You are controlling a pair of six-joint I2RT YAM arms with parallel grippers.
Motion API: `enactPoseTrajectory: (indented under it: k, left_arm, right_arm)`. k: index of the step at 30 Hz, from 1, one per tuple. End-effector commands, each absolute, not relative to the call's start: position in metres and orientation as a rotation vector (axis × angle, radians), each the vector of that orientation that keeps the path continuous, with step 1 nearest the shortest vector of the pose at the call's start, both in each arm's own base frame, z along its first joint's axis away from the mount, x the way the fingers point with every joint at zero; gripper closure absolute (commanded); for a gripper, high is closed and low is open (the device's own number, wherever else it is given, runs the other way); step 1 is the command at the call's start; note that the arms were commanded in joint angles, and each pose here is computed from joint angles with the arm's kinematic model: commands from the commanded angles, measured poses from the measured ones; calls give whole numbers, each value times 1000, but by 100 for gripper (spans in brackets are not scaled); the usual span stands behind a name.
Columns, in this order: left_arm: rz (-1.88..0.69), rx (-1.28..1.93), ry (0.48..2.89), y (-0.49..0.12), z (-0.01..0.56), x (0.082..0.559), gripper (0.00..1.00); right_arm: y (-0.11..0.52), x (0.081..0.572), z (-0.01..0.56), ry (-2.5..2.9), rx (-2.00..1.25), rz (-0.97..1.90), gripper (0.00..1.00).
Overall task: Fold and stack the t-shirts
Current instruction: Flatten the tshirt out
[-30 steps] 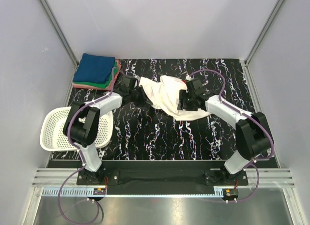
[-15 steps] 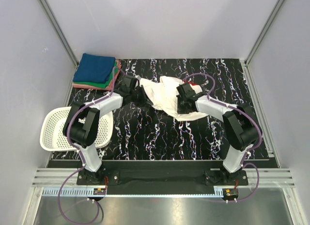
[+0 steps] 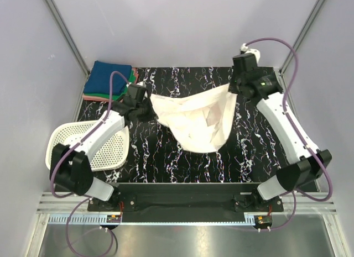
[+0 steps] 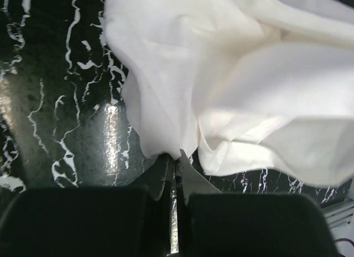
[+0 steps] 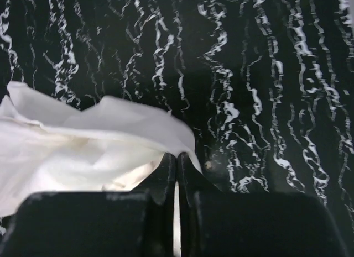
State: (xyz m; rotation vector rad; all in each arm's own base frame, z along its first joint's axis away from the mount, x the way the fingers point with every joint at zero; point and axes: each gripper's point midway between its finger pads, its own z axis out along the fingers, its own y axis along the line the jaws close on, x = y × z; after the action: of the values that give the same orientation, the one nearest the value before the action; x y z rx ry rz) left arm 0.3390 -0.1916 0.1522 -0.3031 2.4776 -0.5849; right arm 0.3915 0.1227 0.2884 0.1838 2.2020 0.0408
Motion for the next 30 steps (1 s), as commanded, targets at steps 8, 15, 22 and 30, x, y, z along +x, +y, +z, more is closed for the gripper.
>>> enactPoseTrajectory:
  k: [8,15,22,30]
  left_arm:
    - [-360,-314,2479,-145,172,308,100]
    - [-201,-367,2361,-107,222,311,100]
    - [-163,-461,2231,-66,280,333,100]
    - [-226,-425,2176,-70,308,338,100]
  right_arm:
    - [46,367,308,2244,398,-115,100]
    - [25,369,359,2125,458,33,100]
    - [2,376,391,1980,559,18,100]
    - [-20,378,396,1949,600,-77,100]
